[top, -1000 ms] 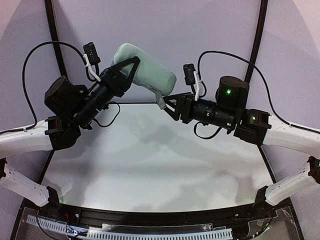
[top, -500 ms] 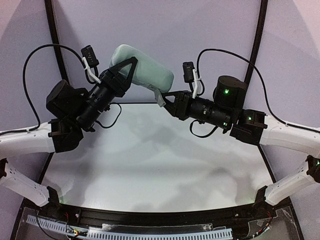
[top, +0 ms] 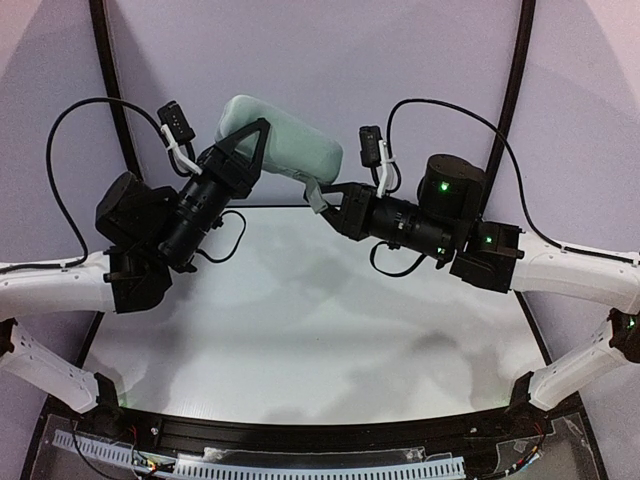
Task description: Open the umbrella
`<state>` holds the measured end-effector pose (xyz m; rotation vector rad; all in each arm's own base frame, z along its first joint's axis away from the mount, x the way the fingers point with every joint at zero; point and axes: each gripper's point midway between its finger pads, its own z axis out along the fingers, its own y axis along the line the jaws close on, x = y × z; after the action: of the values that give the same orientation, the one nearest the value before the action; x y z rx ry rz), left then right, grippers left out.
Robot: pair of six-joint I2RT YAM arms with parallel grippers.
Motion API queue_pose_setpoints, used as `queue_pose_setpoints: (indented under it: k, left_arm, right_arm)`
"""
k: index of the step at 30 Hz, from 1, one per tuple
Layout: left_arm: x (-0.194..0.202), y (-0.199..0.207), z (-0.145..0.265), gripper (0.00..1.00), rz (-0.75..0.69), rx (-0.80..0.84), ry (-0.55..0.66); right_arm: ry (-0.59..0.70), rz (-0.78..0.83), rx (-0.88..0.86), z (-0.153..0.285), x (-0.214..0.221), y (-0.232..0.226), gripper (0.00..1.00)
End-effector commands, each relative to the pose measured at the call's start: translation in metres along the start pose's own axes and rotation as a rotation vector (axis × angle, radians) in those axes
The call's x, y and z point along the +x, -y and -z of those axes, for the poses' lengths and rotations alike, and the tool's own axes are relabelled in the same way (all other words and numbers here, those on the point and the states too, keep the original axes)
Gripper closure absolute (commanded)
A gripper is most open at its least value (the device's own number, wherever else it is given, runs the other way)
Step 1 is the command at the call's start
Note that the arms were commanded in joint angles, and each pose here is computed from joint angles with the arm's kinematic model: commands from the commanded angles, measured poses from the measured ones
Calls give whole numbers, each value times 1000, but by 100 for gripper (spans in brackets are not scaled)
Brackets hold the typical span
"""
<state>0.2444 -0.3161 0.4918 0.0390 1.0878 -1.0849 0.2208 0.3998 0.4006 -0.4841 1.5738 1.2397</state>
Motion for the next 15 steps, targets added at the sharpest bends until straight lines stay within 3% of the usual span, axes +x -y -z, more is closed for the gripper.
queue_pose_setpoints:
  k: [1, 6, 8, 15]
  left_arm:
    - [-9, 5, 3, 99, -3, 0, 60]
    - [-2, 5, 4, 99, -26, -17, 59]
    - [0, 5, 5, 99, -27, -23, 60]
    - [2, 8, 10, 99, -14, -18, 57]
  right_arm:
    - [83, -15, -74, 0, -25, -24, 83]
    - [91, -27, -71, -1, -27, -23, 91]
    - [101, -27, -59, -1, -29, -21, 100]
    - [104, -20, 41, 4, -27, -3, 100]
